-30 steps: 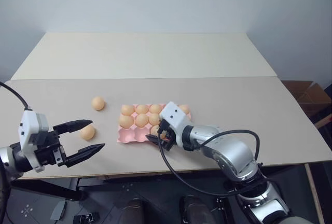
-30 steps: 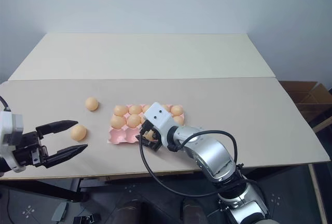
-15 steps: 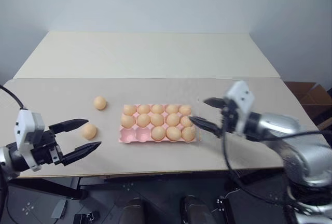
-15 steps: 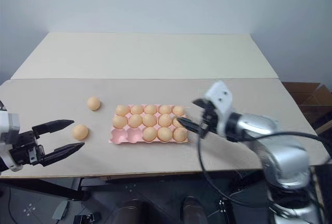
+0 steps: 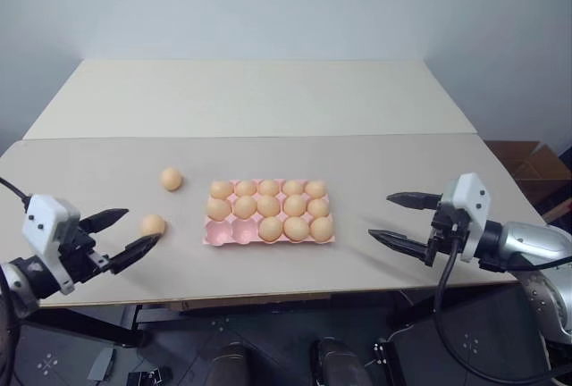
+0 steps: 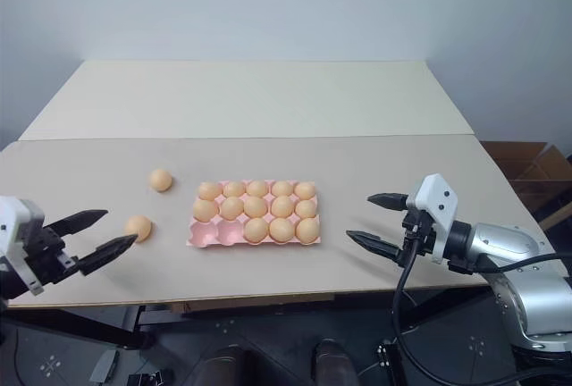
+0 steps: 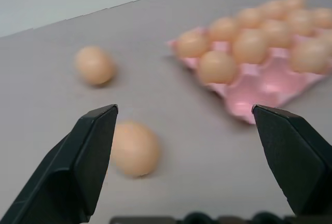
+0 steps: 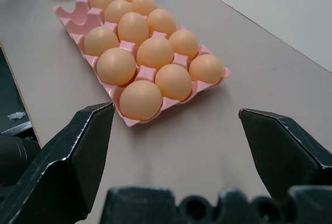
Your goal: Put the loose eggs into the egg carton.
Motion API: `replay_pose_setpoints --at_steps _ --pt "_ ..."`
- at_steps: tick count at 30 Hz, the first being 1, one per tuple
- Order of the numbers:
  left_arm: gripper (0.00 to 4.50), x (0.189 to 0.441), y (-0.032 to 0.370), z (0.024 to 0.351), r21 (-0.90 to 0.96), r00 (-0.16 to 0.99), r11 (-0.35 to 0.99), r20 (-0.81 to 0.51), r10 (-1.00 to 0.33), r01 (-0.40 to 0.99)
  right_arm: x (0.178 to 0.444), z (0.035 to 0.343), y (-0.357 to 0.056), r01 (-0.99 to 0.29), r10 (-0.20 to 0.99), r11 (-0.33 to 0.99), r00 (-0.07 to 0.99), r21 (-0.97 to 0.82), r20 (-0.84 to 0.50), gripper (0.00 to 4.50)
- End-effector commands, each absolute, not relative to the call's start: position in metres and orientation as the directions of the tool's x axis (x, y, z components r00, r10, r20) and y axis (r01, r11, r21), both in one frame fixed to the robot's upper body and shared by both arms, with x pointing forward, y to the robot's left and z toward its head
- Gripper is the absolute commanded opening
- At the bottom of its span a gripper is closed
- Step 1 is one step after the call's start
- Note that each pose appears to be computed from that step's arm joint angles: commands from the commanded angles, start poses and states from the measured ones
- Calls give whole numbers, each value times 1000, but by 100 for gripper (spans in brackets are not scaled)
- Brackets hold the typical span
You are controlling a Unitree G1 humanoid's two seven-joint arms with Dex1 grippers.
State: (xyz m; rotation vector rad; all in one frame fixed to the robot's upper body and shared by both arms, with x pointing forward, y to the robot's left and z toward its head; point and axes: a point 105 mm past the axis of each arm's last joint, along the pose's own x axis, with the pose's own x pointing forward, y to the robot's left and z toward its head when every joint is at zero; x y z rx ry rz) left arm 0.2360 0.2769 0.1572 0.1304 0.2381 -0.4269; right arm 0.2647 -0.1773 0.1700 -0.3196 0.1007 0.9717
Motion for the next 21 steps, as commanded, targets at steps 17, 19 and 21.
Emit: replay_pose_setpoints --at_steps 17,19,21 --pt "257 292 268 107 -24 870 1000 -493 -14 2 259 190 -163 -826 824 491 543 -277 -160 450" --pt "190 292 271 107 -11 868 1000 -497 -3 -3 258 190 -163 -826 825 492 543 -274 -157 450" --pt "165 292 272 112 41 876 999 -482 -6 29 258 190 -164 -824 823 496 547 -274 -155 450"
